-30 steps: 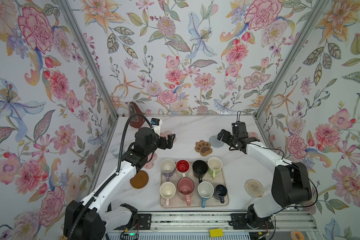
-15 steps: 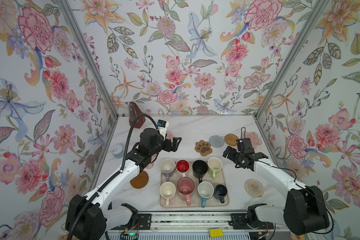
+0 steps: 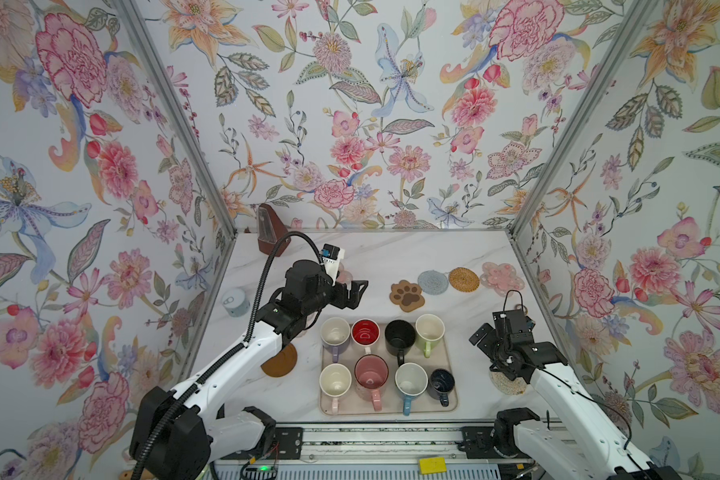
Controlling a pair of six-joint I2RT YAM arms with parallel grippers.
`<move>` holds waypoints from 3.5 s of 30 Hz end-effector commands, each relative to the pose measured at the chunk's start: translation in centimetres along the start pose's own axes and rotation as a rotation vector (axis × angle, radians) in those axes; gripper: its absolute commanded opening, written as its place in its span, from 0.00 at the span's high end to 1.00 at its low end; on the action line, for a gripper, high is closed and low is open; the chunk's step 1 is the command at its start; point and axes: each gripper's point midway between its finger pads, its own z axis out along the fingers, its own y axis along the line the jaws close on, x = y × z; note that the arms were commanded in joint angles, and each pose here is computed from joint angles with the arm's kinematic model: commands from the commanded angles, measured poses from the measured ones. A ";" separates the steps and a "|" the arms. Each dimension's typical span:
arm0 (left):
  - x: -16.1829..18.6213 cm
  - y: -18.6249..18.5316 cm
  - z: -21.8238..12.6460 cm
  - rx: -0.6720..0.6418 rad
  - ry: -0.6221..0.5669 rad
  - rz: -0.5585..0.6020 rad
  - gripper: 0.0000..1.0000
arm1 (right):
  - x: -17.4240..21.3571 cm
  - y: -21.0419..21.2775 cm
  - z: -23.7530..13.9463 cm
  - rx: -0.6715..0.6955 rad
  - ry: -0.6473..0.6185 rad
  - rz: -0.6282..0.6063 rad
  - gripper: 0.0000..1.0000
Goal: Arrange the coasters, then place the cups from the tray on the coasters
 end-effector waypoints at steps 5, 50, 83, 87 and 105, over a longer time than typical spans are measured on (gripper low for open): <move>-0.8 0.0 -0.5 -0.021 -0.012 0.043 0.01 | 0.9 -3.2 0.6 0.101 0.044 0.088 0.01; -1.1 0.9 -0.6 -0.074 -0.018 0.041 0.01 | -1.4 3.0 7.4 -0.082 0.118 0.027 0.01; -0.8 1.4 -0.5 -0.101 -0.014 0.037 0.01 | -1.7 19.3 11.6 -0.272 0.159 -0.260 0.01; -0.8 1.4 -0.5 -0.100 -0.013 0.036 0.01 | -1.2 20.8 11.6 -0.292 0.169 -0.275 0.01; -1.2 1.4 -0.9 -0.107 -0.026 0.044 0.01 | -0.1 25.1 11.4 -0.354 0.188 -0.341 0.01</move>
